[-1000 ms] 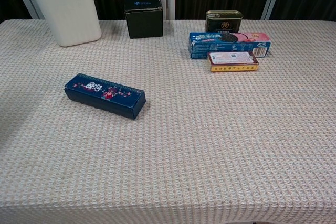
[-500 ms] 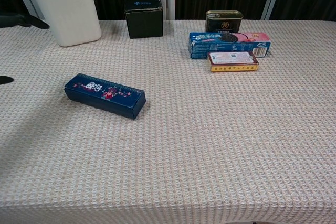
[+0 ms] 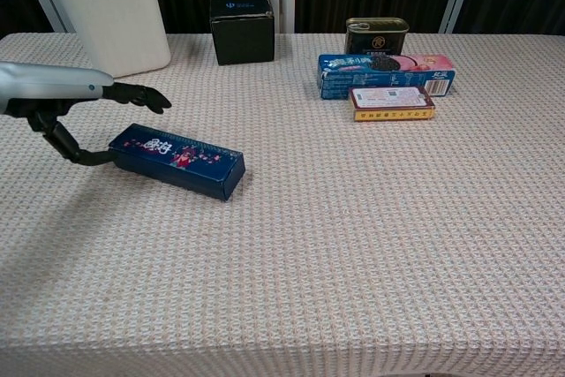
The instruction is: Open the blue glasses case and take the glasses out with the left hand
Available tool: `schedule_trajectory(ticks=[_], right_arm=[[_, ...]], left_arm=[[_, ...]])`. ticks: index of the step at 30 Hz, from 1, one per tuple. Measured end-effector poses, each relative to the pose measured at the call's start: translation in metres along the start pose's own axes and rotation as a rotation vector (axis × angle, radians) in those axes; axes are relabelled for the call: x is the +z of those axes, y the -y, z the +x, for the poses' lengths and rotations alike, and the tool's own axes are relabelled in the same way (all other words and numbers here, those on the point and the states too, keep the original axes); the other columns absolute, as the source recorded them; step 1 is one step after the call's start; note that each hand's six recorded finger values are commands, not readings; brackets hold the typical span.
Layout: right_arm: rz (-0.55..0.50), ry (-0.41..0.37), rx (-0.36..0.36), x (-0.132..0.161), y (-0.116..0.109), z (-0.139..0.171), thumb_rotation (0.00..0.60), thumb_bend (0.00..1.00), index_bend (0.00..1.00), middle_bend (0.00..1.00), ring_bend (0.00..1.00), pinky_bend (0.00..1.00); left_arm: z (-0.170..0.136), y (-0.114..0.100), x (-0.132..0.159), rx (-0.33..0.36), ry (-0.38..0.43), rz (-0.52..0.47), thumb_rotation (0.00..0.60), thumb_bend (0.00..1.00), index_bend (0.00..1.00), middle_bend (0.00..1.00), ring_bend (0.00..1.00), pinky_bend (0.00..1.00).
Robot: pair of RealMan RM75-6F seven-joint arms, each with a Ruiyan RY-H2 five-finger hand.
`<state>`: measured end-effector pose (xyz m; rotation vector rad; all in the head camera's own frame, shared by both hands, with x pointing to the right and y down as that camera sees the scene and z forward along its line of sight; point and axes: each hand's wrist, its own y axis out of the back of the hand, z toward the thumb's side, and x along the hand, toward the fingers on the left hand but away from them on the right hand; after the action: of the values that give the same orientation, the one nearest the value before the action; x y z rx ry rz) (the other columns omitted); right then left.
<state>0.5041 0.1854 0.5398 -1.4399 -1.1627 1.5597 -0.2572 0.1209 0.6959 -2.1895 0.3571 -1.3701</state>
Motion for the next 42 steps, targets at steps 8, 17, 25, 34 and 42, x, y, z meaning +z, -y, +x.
schedule_trajectory(ticks=[8,17,25,34,42], right_arm=[[-0.002,-0.001,0.002,0.0,0.001,-0.001,0.6,0.25,0.0,0.0,0.0,0.0],[0.0,0.006,0.01,-0.001,0.004,-0.001,0.6,0.25,0.0,0.0,0.0,0.0],[0.002,0.003,0.013,0.0,0.005,-0.001,0.6,0.26,0.0,0.0,0.0,0.0],[0.002,0.007,0.01,-0.002,0.003,-0.001,0.6,0.27,0.0,0.0,0.0,0.0],[-0.012,-0.012,0.024,0.005,0.005,-0.005,0.6,0.27,0.0,0.0,0.0,0.0]], left_arm=[[-0.005,0.006,-0.005,-0.044,-0.03,-0.008,0.6,0.43,0.03,0.2,0.0,0.02],[-0.027,0.005,0.0,-0.06,-0.049,-0.012,0.6,0.43,0.02,0.23,0.0,0.03],[-0.038,0.009,0.0,-0.08,-0.063,-0.033,0.6,0.43,0.01,0.25,0.0,0.03],[-0.037,-0.011,0.005,0.067,-0.075,-0.038,0.6,0.14,0.02,0.15,0.04,0.1],[-0.035,-0.019,0.039,0.181,-0.083,-0.011,0.6,0.11,0.07,0.21,0.11,0.15]])
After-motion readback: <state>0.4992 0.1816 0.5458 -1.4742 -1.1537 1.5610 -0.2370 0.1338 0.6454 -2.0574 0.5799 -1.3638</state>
